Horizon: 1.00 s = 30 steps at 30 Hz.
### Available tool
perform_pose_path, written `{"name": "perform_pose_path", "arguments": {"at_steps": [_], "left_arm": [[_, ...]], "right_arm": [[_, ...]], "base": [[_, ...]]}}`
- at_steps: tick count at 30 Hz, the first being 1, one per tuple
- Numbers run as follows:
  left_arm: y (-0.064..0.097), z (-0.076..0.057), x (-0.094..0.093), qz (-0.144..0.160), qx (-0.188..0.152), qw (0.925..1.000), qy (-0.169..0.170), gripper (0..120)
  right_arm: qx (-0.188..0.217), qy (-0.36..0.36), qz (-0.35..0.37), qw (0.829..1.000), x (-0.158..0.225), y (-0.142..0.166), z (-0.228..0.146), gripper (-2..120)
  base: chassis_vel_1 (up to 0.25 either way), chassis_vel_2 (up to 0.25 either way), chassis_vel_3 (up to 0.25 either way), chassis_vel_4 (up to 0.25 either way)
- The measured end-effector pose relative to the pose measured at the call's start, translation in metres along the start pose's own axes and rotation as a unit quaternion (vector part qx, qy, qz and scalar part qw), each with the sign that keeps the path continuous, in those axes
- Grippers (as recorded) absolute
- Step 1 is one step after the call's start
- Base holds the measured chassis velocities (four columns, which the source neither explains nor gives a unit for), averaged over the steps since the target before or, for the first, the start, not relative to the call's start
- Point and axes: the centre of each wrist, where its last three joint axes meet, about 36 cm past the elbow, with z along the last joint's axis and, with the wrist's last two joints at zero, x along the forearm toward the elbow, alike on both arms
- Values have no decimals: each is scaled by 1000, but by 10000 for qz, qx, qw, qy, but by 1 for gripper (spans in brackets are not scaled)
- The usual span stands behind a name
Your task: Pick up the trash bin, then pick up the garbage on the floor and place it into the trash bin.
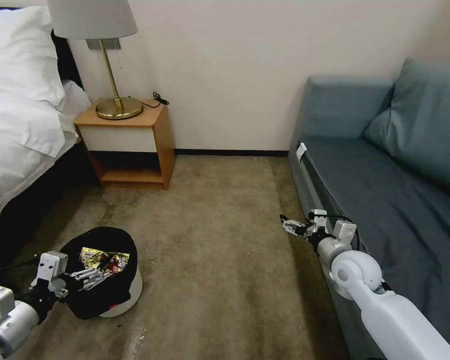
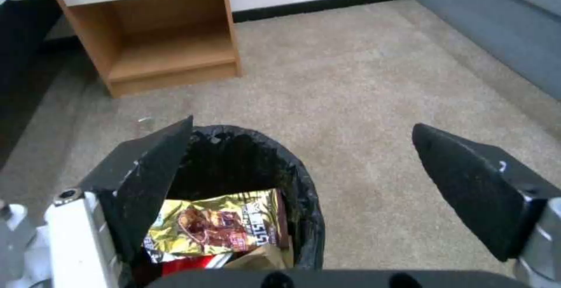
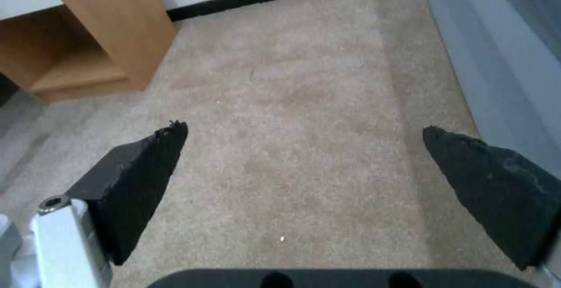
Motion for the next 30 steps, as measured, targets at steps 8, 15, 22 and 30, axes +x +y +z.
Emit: {"name": "perform_pose_path", "arguments": {"at_steps": [8, 15, 22, 30], "left_arm": [[0, 0, 0, -2, 3, 10000, 1, 100], [0, 0, 0, -5, 4, 10000, 3, 100], [0, 0, 0, -5, 5, 10000, 5, 100], [0, 0, 0, -5, 6, 10000, 7, 100]], "right_arm": [[2, 0, 0, 10000, 0, 0, 0, 100], [1, 0, 0, 10000, 0, 0, 0, 100], [1, -1, 0, 10000, 0, 0, 0, 100], [1, -1, 0, 10000, 0, 0, 0, 100]], "base": [[0, 0, 0, 0], [0, 0, 0, 0], [0, 0, 0, 0], [0, 0, 0, 0]]}}
